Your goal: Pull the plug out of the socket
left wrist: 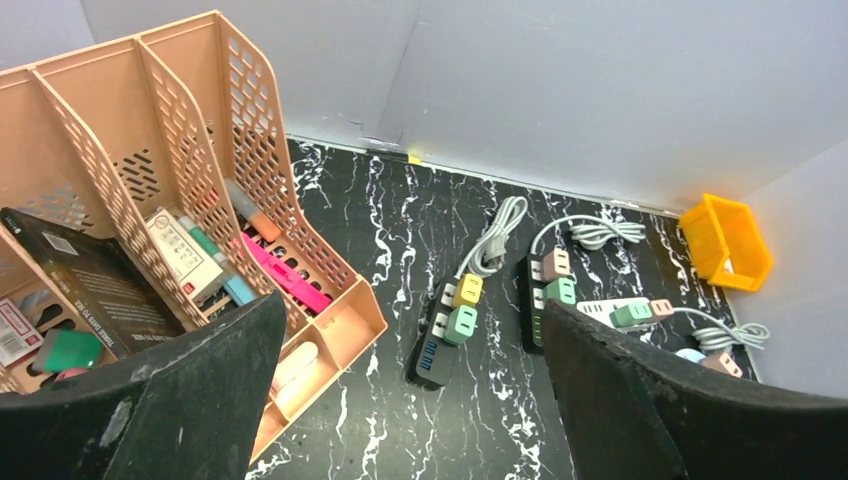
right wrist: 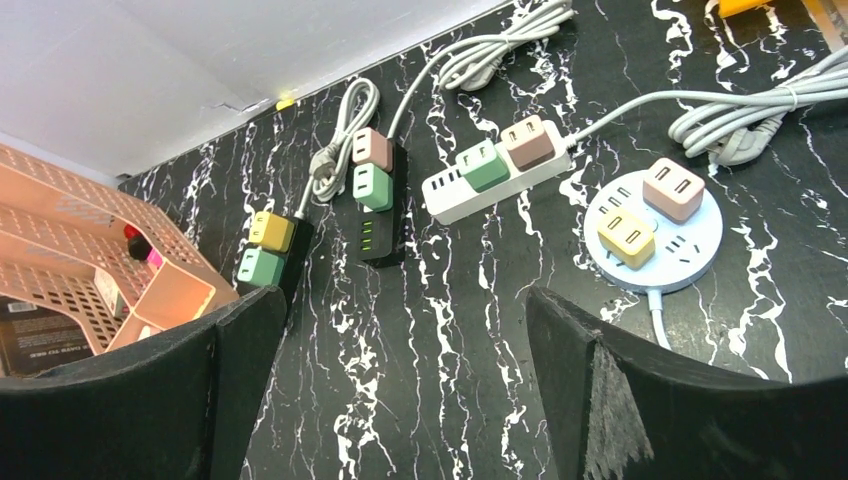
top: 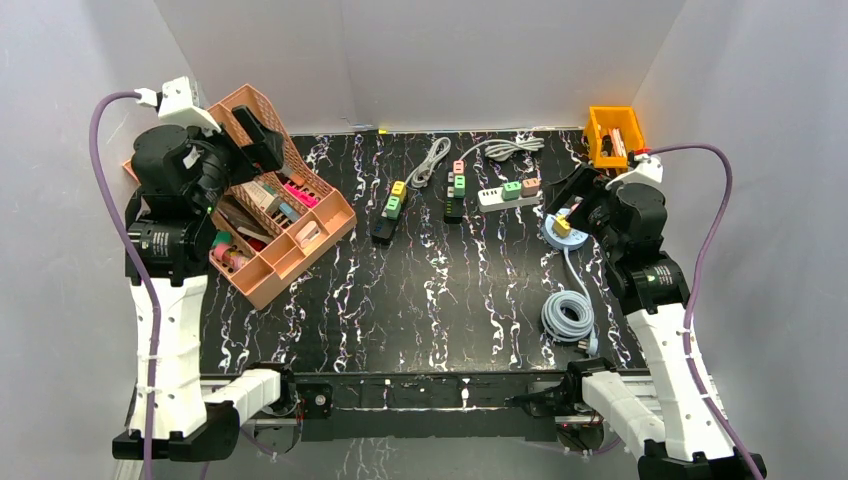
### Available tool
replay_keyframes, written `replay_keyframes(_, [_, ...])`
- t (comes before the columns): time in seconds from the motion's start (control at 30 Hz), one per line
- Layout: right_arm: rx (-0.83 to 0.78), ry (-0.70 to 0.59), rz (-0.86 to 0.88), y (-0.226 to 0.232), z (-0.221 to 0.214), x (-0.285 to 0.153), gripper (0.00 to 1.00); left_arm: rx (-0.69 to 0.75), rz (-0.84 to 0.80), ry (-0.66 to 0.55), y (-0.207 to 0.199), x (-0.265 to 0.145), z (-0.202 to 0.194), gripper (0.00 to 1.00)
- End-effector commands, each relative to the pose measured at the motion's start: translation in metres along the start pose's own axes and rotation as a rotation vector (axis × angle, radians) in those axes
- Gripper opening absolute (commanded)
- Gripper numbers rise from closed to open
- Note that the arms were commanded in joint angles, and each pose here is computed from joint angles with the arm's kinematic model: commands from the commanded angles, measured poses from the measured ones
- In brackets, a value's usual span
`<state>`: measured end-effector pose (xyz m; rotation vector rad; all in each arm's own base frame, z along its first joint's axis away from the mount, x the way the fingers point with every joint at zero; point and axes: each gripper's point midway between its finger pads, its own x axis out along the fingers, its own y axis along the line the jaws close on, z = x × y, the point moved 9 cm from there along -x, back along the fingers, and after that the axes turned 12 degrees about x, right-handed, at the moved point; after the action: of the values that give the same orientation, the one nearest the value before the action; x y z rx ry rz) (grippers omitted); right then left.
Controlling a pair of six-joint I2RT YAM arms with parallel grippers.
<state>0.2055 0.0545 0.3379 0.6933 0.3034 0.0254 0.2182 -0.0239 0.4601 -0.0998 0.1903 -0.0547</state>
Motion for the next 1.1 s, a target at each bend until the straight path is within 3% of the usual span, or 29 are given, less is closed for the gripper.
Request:
replay_keyframes(0.0, [0.012,-0.086,-0.012,0.004,0.014,-0.002,0.98,-0.004,-0.069,-0.086,-0.007,-0.021,0.01,0.98])
replay_keyframes(0.13, [-0.005,-0.068,-0.022,0.005,0.015,0.004,0.98,0.197,-0.419,-0.161,-0.03,-0.049,0.011,0.99])
replay_keyframes(0.3, [-0.025,0.065,-0.088,0.002,0.005,0.02,0.98,0.288,-1.071,-0.008,-0.062,-0.057,0.0,0.98])
replay_keyframes(0.37, [-0.034,0.088,-0.113,-0.002,0.0,0.026,0.98,0.265,-1.165,-0.043,-0.067,-0.053,0.001,0.98])
replay_keyframes(0.47, [-0.076,0.101,-0.127,0.0,-0.009,0.033,0.98,0.205,-1.184,-0.085,-0.07,-0.048,-0.002,0.98])
replay_keyframes(0.57, [-0.161,0.121,-0.143,0.012,-0.023,0.038,0.98,0.169,-1.127,-0.026,-0.067,-0.029,-0.005,0.98])
replay_keyframes(0.73, [-0.289,0.193,-0.12,0.04,-0.059,0.051,0.98,0.086,-0.886,0.026,-0.06,0.006,-0.001,0.98])
replay_keyframes(0.9, [-0.428,0.267,-0.083,0.064,-0.092,0.069,0.97,0.114,-0.647,0.009,-0.046,0.007,0.007,0.98])
replay_keyframes(1.07, [-0.467,0.308,0.002,0.084,-0.109,0.079,0.95,0.117,-0.492,0.044,-0.035,0.012,0.005,0.98])
